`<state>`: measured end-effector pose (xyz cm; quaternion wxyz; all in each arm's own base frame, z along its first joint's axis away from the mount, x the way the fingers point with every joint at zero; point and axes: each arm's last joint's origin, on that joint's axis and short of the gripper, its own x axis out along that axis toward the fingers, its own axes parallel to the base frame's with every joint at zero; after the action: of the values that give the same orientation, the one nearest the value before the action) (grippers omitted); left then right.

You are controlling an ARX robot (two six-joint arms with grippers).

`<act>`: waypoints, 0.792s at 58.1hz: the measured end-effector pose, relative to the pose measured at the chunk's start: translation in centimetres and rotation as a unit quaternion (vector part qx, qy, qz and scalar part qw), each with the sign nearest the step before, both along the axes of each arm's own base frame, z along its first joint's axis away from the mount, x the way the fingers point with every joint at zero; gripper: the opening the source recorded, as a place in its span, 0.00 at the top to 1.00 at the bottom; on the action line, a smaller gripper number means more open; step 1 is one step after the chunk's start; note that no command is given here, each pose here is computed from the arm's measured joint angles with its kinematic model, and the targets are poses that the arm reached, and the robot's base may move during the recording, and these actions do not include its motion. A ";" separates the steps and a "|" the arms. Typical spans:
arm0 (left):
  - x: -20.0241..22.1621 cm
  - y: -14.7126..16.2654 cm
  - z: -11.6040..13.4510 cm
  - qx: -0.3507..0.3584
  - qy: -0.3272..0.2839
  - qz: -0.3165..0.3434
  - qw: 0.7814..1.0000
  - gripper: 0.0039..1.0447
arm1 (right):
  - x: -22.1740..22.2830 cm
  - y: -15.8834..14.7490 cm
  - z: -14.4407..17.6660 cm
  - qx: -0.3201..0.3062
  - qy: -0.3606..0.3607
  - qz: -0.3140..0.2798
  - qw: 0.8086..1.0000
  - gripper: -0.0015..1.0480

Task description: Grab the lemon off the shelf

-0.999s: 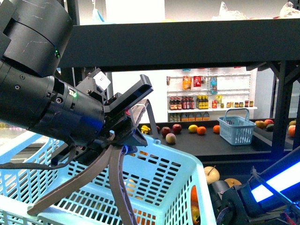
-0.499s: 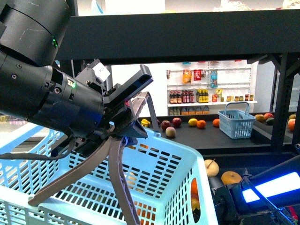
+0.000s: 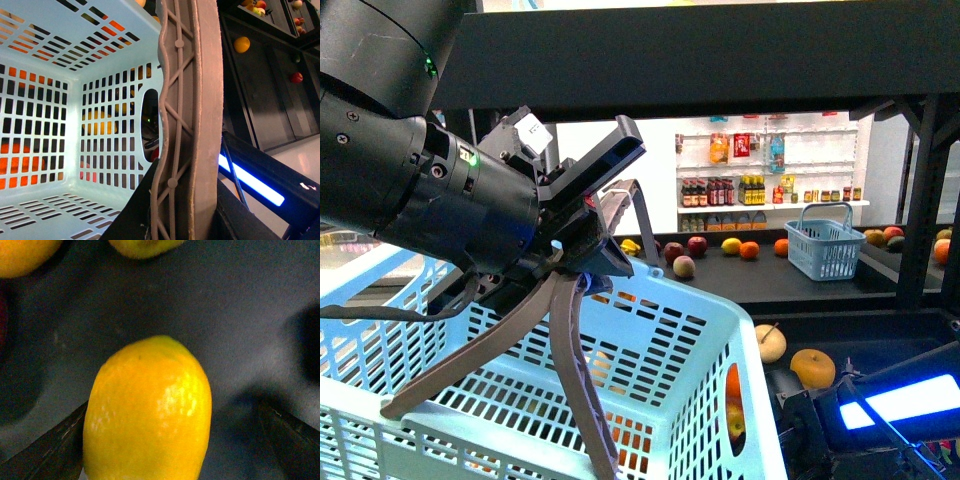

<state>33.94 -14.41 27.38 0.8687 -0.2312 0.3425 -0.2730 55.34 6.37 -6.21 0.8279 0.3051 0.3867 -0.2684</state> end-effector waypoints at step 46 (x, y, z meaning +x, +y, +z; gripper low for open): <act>0.0 0.0 0.0 0.000 0.000 0.000 1.000 0.83 | -1.7 -1.5 -0.1 0.016 0.013 0.038 0.999 0.52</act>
<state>33.94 -14.41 27.38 0.8687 -0.2312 0.3426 -0.2731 53.60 4.84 -6.28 0.8276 0.2999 0.4129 -0.2339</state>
